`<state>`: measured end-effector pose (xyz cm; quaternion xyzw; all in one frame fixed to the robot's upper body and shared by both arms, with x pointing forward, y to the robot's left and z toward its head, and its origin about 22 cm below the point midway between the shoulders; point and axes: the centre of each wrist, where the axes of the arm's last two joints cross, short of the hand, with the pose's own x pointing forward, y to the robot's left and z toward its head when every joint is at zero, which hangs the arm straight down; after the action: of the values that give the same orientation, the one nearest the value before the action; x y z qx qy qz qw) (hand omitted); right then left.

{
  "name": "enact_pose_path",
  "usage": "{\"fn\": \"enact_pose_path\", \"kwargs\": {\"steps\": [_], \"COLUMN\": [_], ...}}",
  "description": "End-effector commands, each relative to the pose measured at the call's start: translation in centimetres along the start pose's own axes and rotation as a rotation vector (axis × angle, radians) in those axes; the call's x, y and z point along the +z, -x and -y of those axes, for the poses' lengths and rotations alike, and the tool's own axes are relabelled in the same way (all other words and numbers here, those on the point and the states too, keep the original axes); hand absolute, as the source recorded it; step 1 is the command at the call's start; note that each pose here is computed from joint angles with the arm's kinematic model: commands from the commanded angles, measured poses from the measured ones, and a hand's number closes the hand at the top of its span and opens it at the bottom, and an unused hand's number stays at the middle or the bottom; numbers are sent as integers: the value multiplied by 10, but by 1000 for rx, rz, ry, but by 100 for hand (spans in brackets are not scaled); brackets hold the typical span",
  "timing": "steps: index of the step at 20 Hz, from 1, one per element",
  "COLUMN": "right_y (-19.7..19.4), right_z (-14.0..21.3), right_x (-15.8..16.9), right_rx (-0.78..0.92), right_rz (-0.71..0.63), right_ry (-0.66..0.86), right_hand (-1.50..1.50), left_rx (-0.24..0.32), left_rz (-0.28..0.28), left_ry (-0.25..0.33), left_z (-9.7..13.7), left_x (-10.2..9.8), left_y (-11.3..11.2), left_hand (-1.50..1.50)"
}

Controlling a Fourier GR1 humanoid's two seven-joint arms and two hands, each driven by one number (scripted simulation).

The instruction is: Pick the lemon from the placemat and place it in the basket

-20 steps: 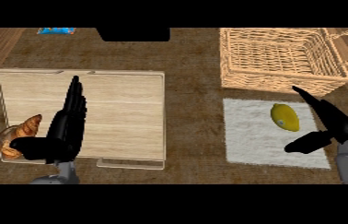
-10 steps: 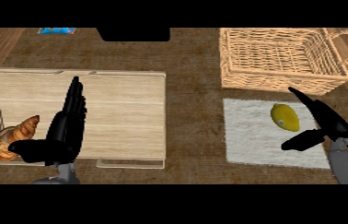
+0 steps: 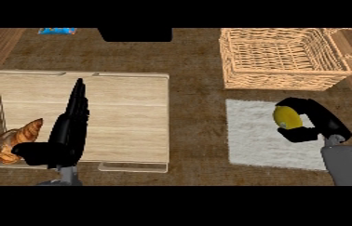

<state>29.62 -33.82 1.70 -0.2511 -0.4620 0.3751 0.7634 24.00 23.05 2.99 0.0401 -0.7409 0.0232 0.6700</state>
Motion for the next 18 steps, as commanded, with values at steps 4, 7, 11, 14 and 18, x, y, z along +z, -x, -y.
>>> {"fn": "enact_pose_path", "kwargs": {"steps": [4,7,11,14,18], "right_y": [5,9,-3,-105,-176], "right_z": [2,-18,-6,-92,-148], "right_x": [-14,-2,5,-17,-5], "right_rx": [78,108,121,281,473], "right_rz": [50,70,92,192,247], "right_ry": [-24,13,25,60,87], "right_hand": [150,150,150,150,150], "left_rx": [-7,-16,-10,-2,14], "left_rz": [12,18,17,26,11], "left_ry": [-9,-3,8,19,55], "left_z": [-26,-5,-1,-11,13], "left_x": [1,-5,-6,-10,-11], "left_y": [-6,-28,9,-3,-3], "left_hand": [0,0,0,0,0]}}
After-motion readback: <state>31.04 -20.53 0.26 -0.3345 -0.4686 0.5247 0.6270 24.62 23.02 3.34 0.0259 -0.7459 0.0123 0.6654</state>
